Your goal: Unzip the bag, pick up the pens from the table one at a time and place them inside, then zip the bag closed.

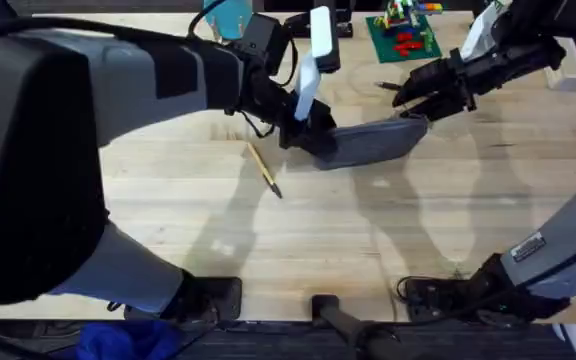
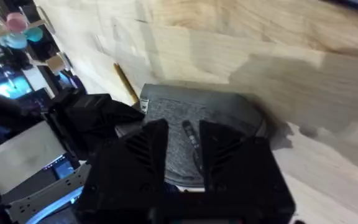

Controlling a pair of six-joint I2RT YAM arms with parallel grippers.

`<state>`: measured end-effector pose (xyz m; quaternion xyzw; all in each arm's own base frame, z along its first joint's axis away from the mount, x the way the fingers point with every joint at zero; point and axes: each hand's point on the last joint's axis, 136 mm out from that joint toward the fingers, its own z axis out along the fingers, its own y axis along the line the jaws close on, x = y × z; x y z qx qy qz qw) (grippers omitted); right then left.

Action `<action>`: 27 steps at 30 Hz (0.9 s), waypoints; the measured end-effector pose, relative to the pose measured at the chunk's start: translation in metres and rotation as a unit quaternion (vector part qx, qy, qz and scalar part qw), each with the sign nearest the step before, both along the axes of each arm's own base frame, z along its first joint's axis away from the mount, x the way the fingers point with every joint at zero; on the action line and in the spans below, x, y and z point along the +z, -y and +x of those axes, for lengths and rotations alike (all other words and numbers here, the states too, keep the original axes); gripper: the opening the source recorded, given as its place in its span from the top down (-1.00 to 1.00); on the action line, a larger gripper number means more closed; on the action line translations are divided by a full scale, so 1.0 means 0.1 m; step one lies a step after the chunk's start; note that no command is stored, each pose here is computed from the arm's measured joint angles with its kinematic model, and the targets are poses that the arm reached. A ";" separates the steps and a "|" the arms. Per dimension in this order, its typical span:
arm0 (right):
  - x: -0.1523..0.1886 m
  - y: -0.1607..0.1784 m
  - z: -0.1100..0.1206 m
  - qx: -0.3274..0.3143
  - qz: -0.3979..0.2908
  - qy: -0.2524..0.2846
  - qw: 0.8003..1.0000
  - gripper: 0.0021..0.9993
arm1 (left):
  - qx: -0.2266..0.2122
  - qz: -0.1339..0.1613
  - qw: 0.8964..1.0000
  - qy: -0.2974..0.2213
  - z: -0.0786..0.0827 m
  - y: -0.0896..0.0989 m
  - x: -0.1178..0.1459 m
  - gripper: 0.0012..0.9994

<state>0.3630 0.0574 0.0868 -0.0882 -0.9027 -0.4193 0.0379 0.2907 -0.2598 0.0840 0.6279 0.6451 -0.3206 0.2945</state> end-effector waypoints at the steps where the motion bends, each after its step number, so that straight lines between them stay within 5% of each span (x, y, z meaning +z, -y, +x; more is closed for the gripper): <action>1: 0.00 0.00 -0.01 0.000 -0.002 -0.002 1.000 0.41 | 0.000 0.000 1.000 0.000 0.00 0.00 0.00 0.92; 9: -0.01 0.01 -0.05 0.006 -0.004 -0.009 1.000 0.47 | 0.000 0.000 1.000 0.000 0.00 0.00 0.00 0.92; 13: 0.01 0.04 -0.11 0.009 -0.002 -0.016 1.000 0.92 | 0.000 0.000 1.000 0.000 0.00 0.00 0.00 0.92; 27: 0.02 0.22 -0.14 -0.001 0.002 -0.009 1.000 0.94 | 0.000 0.000 1.000 0.000 0.00 0.00 0.00 0.92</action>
